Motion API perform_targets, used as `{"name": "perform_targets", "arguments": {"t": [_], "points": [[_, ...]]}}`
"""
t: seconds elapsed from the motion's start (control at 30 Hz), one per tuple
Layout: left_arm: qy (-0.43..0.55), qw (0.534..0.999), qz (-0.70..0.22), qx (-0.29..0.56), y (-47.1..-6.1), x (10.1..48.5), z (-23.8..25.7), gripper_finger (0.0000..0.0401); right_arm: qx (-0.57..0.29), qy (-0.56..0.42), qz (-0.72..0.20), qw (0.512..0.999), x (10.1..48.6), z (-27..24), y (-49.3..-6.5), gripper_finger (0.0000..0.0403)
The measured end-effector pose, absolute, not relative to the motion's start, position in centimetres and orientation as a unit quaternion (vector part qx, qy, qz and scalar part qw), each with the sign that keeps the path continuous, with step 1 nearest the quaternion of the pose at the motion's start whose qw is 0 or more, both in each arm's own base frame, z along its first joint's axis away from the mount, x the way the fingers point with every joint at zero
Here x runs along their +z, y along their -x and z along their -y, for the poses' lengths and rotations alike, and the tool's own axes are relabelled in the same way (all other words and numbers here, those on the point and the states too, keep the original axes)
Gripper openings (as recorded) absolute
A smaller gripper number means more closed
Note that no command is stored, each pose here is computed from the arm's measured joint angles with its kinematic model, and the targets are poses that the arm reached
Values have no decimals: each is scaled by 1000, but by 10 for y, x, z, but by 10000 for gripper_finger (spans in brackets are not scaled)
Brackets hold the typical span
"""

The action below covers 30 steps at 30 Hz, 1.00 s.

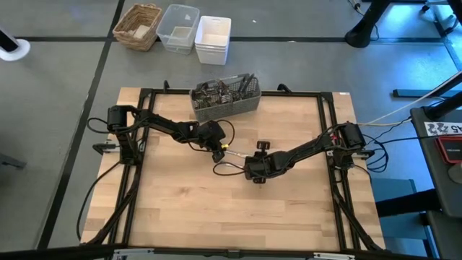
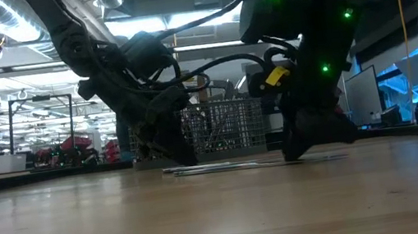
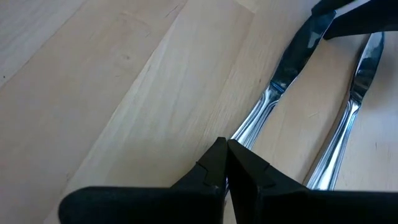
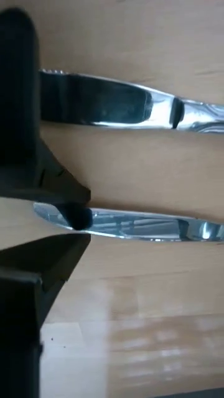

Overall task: Sort silverware
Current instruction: Put the silver knife into the silverware rack

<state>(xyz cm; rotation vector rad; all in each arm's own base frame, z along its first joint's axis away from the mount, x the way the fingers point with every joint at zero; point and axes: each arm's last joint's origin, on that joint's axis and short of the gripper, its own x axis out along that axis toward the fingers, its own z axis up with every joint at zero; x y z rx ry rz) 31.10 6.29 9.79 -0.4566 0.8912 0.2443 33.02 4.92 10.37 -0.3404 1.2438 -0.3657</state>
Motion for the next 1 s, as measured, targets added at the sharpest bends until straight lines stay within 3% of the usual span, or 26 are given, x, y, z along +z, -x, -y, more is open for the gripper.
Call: {"name": "perform_targets", "arguments": {"t": [0.33,1.0], "points": [[228,868,-431,93,-311,98,-60,5,-176,160,-573,785,103,-48,-331,6],[241,874,-420,46,-315,99,-54,5,-174,157,-568,789,121,-48,-331,15]]}}
